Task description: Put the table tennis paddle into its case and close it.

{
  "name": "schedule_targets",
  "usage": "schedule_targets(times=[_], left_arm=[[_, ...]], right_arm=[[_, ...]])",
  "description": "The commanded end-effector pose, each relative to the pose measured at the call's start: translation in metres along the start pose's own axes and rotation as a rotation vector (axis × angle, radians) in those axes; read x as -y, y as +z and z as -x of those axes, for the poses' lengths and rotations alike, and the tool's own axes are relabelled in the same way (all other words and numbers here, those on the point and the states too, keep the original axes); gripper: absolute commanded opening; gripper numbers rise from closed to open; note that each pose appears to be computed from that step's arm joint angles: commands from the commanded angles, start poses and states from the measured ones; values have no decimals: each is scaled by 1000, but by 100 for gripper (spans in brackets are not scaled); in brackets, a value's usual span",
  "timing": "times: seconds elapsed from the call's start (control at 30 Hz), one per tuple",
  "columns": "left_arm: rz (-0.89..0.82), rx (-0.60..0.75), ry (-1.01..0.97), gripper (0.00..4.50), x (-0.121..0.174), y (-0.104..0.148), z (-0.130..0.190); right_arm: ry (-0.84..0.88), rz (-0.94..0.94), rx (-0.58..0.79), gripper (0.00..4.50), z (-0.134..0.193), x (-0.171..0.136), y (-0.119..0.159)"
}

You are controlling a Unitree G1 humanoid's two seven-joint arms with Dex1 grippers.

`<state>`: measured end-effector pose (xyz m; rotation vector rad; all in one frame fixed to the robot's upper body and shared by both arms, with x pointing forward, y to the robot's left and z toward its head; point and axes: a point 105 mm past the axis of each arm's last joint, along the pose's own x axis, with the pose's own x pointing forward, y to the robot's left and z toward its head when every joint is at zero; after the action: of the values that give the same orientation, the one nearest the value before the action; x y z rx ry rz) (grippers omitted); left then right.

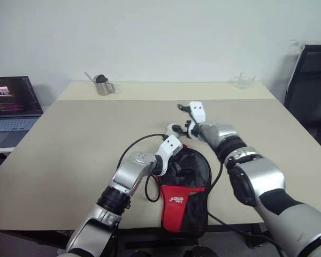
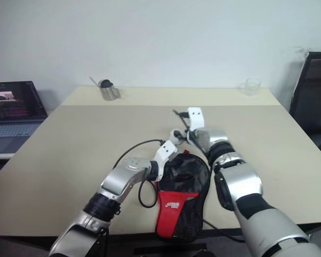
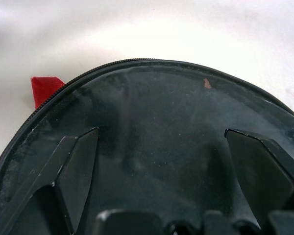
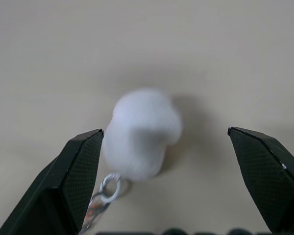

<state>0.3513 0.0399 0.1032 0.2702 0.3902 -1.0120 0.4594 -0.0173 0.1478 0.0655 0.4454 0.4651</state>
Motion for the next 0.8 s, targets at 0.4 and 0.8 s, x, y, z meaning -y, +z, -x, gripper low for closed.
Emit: schedule_targets(times=[0.4,0.8], left_arm=[[102,-110,132,450,-5,-35,34],[113,-120,164,450,-4,-38,46]], right_arm=[[32,12,18,448,-14,-39,-17],[-32,16,17,225,-18,-43,-29]])
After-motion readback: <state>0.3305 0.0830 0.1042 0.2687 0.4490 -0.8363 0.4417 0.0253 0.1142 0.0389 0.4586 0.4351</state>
